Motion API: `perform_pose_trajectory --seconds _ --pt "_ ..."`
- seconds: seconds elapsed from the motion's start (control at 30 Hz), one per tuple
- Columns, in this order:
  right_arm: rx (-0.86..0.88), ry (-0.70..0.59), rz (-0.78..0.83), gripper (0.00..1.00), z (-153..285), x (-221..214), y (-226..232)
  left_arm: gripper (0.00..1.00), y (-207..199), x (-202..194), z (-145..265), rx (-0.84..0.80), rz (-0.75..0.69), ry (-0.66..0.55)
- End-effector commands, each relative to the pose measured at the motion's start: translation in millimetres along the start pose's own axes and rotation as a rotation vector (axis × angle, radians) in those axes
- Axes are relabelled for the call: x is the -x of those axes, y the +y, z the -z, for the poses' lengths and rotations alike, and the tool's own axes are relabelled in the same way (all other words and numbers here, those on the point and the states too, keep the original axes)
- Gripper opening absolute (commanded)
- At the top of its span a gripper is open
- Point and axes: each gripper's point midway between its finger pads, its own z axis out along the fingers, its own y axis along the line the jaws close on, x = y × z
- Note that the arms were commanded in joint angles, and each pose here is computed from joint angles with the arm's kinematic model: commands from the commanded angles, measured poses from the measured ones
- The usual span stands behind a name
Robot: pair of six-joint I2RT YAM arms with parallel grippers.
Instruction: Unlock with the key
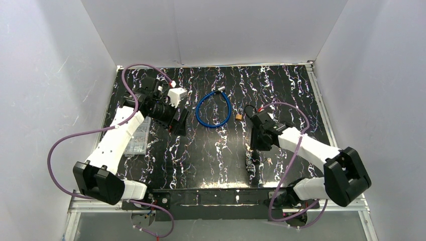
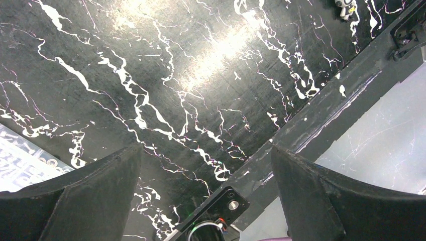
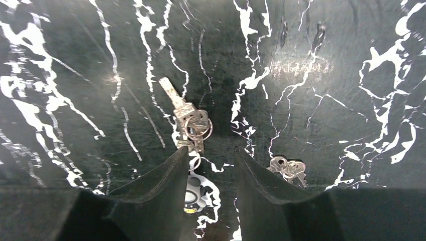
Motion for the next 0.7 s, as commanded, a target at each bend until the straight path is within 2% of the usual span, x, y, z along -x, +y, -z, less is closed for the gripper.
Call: perform_pose_trajectory --seconds 0.0,0.47,0.6,0.67 --pt "0.005 0.009 0.002 0.47 -10.6 -5.1 4.1 0.99 -6.3 -0.1 10.0 0.008 -0.012 -0.023" --pt "-0.035 0.016 0.011 0.46 -32.9 -6.4 5.6 0.99 -4.3 -2.0 11.6 0.025 -0.004 -0.014" --pt "-0.045 0.013 0.016 0.42 -37.8 -3.0 6.9 0.99 -2.8 -3.3 12.6 0.036 -0.008 -0.012" --pt "-0.049 0.015 0.016 0.37 -38.3 -1.5 7.8 0.99 -2.6 -4.1 13.1 0.04 -0.01 -0.012"
